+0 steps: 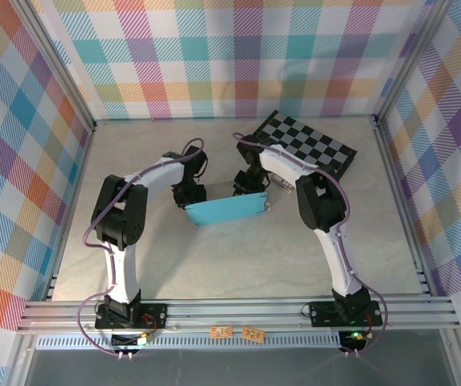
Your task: Fold the paper box
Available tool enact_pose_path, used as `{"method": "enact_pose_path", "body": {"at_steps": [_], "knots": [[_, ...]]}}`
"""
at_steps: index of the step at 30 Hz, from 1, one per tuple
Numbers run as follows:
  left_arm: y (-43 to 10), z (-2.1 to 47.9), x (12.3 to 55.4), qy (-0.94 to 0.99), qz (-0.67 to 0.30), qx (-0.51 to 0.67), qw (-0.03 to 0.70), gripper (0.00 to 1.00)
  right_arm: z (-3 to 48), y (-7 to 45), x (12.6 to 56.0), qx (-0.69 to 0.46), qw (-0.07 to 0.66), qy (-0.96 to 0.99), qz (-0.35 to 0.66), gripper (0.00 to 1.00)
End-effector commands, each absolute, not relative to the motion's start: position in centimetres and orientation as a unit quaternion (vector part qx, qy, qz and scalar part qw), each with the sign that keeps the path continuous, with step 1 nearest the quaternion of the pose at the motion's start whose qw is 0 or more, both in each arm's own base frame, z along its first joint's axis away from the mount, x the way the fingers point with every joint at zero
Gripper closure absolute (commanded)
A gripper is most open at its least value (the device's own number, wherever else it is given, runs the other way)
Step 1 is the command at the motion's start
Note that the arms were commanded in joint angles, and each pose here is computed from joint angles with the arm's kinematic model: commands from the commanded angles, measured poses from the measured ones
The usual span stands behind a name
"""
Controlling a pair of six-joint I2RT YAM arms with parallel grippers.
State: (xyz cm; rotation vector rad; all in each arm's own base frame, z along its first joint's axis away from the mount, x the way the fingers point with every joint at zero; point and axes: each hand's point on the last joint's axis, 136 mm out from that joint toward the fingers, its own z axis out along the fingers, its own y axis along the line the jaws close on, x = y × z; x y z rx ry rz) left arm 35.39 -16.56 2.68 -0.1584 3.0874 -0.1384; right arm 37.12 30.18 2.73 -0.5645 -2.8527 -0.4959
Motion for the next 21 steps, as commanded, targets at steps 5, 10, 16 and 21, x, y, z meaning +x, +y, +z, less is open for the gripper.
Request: {"method": "enact_pose_path", "body": {"at_steps": [5, 10, 16, 21], "knots": [[-16.4, -1.7, 32.0, 0.998, 0.003, -0.039, -0.046, 0.86, 4.0, 30.2, 37.0, -0.183, 0.087, -0.963, -0.175, 0.82], [-16.1, -1.7, 31.8, 0.999, 0.015, -0.035, -0.036, 1.00, 5.4, 30.4, 37.5, -0.180, 0.069, -0.963, -0.188, 0.83], [-16.1, 4.4, 34.8, 0.997, 0.008, -0.020, 0.076, 1.00, 13.5, 29.4, 39.4, -0.186, -0.049, -0.956, -0.221, 0.61], [-16.5, 11.9, 37.6, 0.979, -0.013, 0.013, 0.204, 1.00, 23.3, 26.7, 40.3, -0.199, -0.195, -0.925, -0.257, 0.50]]}}
